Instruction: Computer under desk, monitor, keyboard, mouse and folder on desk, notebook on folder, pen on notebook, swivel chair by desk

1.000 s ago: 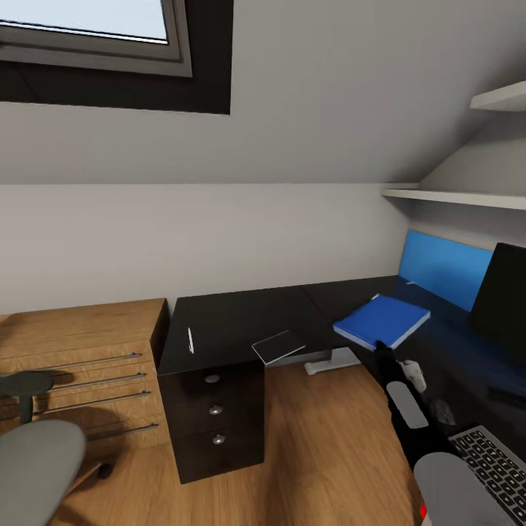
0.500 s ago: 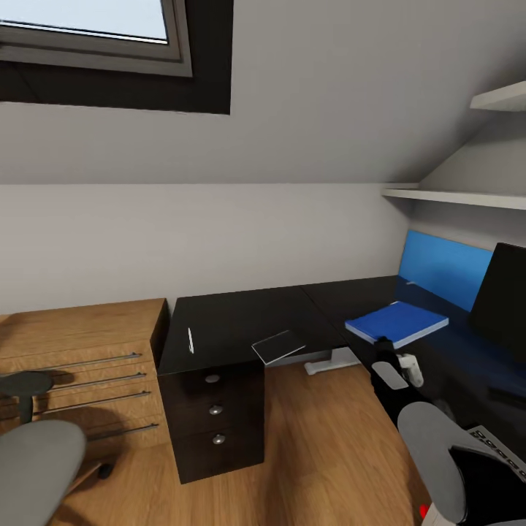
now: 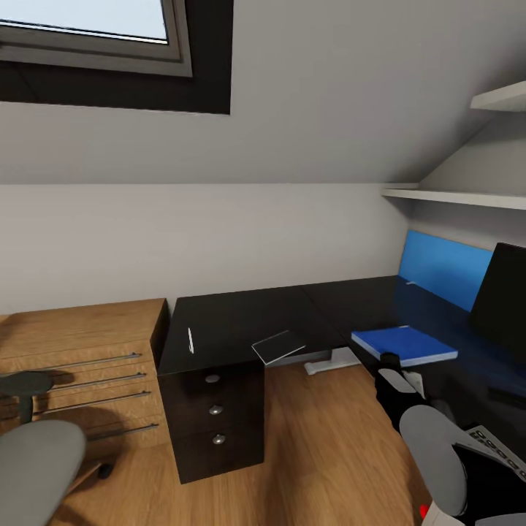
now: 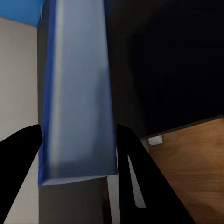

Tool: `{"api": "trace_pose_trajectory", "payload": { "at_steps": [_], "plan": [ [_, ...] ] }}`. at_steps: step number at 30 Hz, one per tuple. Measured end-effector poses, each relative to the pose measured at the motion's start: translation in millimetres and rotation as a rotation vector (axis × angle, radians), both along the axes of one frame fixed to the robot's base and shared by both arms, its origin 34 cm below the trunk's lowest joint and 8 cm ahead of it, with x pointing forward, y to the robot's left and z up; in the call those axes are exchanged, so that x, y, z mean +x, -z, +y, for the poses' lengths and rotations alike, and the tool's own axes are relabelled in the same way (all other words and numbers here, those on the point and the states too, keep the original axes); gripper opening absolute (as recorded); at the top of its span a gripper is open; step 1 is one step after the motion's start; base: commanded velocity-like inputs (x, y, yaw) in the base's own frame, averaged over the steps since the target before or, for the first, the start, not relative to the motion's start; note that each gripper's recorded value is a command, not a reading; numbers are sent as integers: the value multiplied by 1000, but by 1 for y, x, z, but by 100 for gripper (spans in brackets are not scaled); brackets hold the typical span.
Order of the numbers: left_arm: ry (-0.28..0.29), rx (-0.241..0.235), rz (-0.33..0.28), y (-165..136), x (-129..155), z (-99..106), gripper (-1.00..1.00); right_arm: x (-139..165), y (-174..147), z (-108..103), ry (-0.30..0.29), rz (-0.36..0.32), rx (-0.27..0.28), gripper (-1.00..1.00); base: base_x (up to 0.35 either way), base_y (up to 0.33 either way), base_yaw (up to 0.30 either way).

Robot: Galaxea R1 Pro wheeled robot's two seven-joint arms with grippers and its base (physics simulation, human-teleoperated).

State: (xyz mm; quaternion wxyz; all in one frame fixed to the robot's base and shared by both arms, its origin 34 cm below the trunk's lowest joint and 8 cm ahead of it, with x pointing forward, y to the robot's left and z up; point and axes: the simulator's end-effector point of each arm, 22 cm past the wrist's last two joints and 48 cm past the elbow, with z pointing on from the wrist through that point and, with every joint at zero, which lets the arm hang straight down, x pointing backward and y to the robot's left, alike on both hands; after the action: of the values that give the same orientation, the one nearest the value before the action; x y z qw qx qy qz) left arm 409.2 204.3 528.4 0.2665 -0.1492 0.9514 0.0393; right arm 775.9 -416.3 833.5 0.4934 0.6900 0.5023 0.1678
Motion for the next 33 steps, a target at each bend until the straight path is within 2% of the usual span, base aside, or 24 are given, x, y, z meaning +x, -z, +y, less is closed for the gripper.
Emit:
{"api": "trace_pose_trajectory", "payload": {
  "at_steps": [12,33],
  "plan": [
    [0,0,0,0,0,0,100,1,5,6,-20,4,27,-100,0,0,0],
    [8,-3,1,0,-1,-5,100,0,5,1,-15,7,24,-100,0,-43,0]
  ]
}}
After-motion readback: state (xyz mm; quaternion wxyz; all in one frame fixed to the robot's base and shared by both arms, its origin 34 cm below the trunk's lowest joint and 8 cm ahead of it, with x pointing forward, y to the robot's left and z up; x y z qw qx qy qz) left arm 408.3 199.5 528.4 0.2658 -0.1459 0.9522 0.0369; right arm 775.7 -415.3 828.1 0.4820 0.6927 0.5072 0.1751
